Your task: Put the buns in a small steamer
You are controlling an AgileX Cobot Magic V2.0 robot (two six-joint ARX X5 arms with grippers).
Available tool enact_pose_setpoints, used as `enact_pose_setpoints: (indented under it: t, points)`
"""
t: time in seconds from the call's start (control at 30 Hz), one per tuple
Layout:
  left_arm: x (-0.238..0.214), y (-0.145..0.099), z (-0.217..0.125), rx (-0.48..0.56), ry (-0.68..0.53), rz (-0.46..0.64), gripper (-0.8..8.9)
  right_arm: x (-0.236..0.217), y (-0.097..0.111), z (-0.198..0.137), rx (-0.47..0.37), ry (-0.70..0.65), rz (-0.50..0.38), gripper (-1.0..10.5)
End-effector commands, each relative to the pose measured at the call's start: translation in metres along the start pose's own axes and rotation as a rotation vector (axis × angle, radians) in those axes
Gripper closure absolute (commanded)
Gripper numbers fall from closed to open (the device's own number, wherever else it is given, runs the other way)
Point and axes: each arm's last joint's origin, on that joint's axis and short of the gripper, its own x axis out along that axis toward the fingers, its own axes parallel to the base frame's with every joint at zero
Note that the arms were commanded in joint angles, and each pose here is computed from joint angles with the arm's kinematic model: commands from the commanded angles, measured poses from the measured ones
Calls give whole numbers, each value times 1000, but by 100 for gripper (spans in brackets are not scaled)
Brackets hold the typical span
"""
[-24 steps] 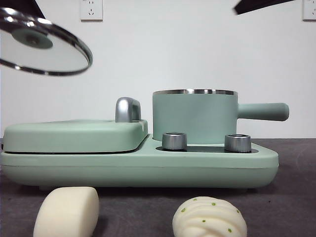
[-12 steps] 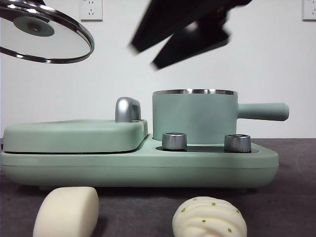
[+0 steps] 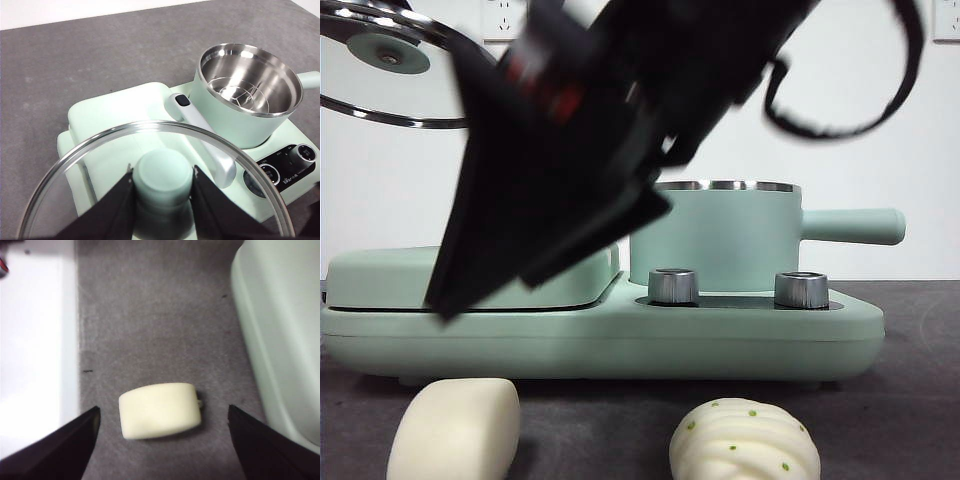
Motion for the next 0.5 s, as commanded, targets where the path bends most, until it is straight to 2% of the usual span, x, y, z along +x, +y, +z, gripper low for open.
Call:
enact_pose_setpoints:
  t: [0.03, 0.3, 0.5]
  points:
    - [-3, -1, 8, 0, -46, -4, 799, 15, 4, 4, -24, 2, 18, 526]
    - [-3, -1, 8, 0, -44, -4, 799, 43, 6, -8, -15, 85, 19, 530]
    - [-3, -1, 8, 0, -42, -4, 799, 48, 7, -11, 34, 107, 3, 680]
